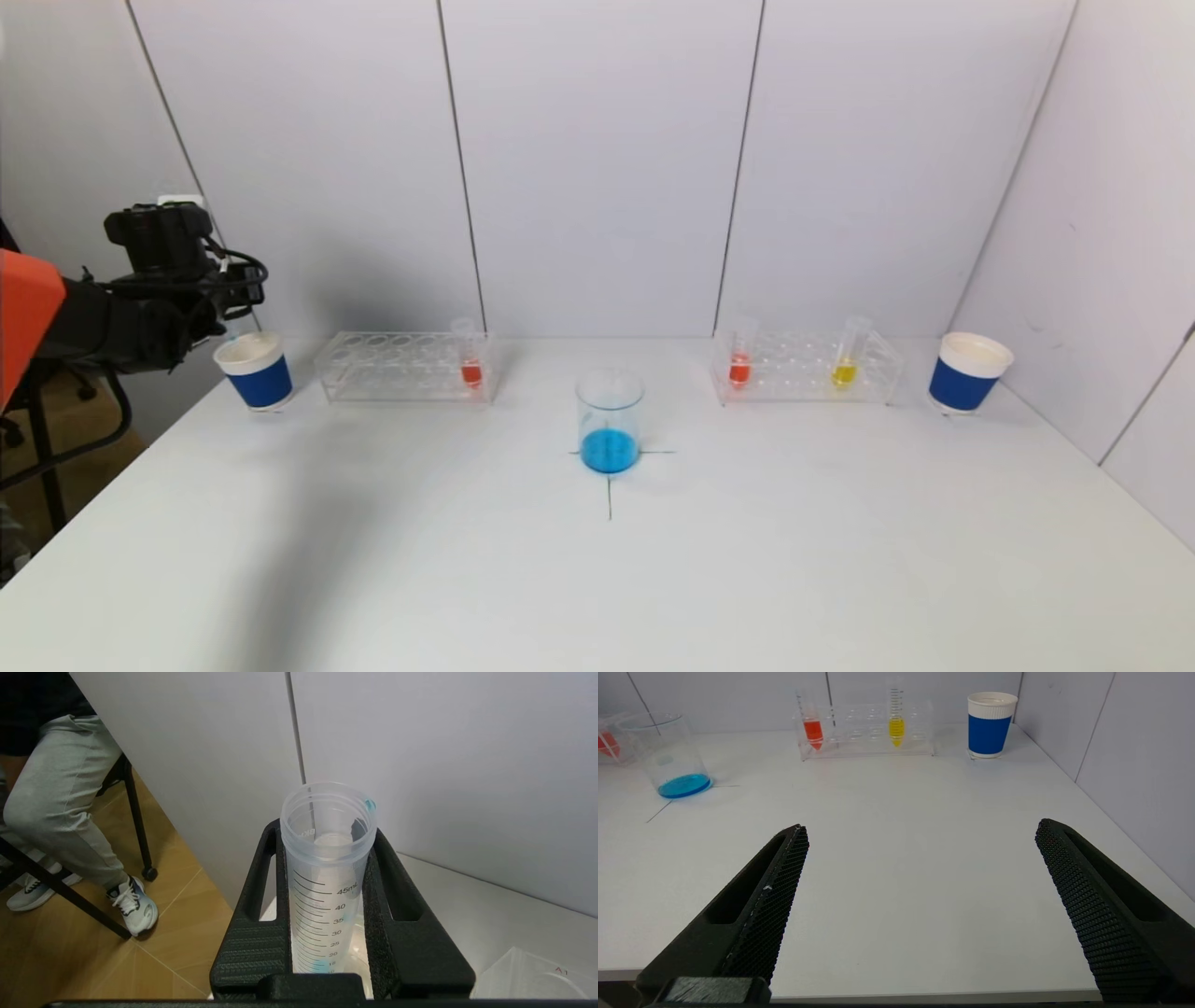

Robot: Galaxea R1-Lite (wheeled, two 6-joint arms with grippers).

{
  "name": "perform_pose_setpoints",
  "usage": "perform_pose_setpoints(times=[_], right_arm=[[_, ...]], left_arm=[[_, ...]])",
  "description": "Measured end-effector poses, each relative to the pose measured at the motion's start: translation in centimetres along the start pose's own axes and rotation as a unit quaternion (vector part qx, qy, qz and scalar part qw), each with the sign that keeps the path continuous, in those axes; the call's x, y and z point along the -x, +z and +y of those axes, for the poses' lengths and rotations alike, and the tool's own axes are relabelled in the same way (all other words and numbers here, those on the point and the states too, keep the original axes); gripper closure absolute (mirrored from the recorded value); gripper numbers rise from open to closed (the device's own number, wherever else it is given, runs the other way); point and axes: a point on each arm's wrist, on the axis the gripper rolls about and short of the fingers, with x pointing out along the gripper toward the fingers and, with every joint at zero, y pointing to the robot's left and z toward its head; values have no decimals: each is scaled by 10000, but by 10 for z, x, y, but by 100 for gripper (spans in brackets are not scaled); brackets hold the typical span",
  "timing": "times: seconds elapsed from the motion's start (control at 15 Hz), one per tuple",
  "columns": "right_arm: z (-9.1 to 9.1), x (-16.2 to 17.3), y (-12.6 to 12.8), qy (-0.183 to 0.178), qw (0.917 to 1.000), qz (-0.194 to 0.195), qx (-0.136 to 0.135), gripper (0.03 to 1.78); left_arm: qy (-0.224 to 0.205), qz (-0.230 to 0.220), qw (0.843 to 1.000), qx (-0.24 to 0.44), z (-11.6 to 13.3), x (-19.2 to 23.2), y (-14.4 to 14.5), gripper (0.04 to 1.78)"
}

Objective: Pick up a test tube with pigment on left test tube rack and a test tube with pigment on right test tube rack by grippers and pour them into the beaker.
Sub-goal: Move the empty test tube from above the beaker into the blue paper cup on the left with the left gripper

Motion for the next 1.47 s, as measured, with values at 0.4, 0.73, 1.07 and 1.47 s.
perform_pose_setpoints(times=[0.4,0.73,1.07,1.47], right_arm=[[0,0,0,-2,10000,0,0,4],[0,0,0,0,10000,0,0,4],[0,0,0,-2,10000,0,2,4],[0,0,0,-2,10000,0,0,4]], left_arm=[[-145,104,9998,-46,-9,8,-28,137],[-158,166,9997,-49,-10,9,-43,137],[-161,223,9996,-63,-11,7,-48,137],[-160,222,9996,-60,-11,6,-48,137]])
